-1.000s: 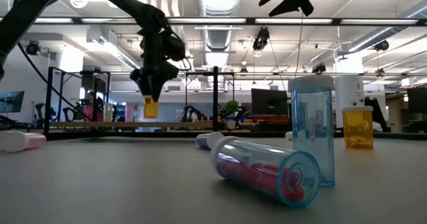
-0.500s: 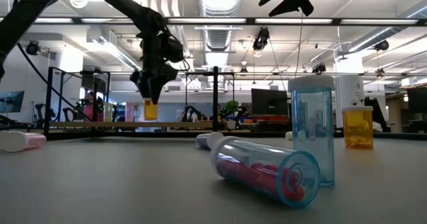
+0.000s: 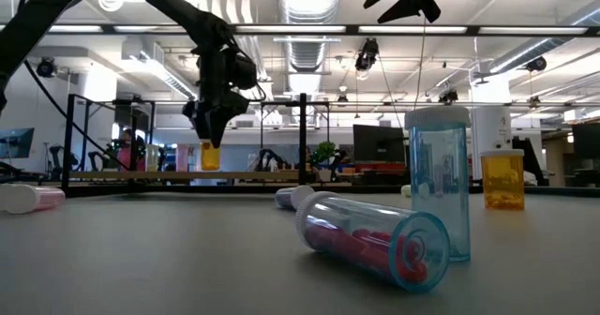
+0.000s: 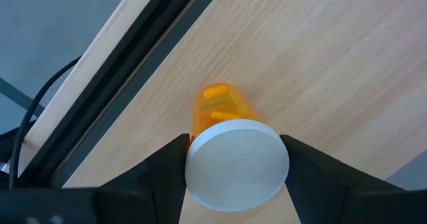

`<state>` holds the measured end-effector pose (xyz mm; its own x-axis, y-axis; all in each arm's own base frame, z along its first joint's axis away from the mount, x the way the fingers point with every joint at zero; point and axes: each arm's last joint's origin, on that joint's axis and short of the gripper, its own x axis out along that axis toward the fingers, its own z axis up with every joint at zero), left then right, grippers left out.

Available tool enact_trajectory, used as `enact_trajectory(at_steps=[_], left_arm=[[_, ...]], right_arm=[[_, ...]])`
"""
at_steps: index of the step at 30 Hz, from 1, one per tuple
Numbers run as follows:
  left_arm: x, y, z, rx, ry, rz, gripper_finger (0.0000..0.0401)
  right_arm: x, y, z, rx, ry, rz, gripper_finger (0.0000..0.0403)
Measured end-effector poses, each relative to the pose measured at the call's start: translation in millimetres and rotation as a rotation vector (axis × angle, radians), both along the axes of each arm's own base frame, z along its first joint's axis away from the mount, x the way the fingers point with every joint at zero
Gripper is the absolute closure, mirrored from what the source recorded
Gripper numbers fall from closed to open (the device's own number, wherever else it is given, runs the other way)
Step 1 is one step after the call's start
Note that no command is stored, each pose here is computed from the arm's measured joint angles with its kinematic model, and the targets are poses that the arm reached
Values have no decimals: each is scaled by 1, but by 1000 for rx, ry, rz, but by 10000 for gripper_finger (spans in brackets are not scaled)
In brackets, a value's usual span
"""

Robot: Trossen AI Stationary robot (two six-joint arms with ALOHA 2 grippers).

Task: Pick and place medicine bottles onto shelf by color
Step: Put the left orange pill bottle on the shelf

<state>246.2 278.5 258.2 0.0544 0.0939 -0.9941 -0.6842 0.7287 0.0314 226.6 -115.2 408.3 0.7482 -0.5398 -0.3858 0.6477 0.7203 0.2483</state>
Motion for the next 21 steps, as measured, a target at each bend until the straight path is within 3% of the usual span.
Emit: enact_trajectory(at_steps=[21], left_arm=[[3, 0, -1, -29, -56, 2, 201]], right_arm=[[0, 0, 0, 0, -1, 0, 177]])
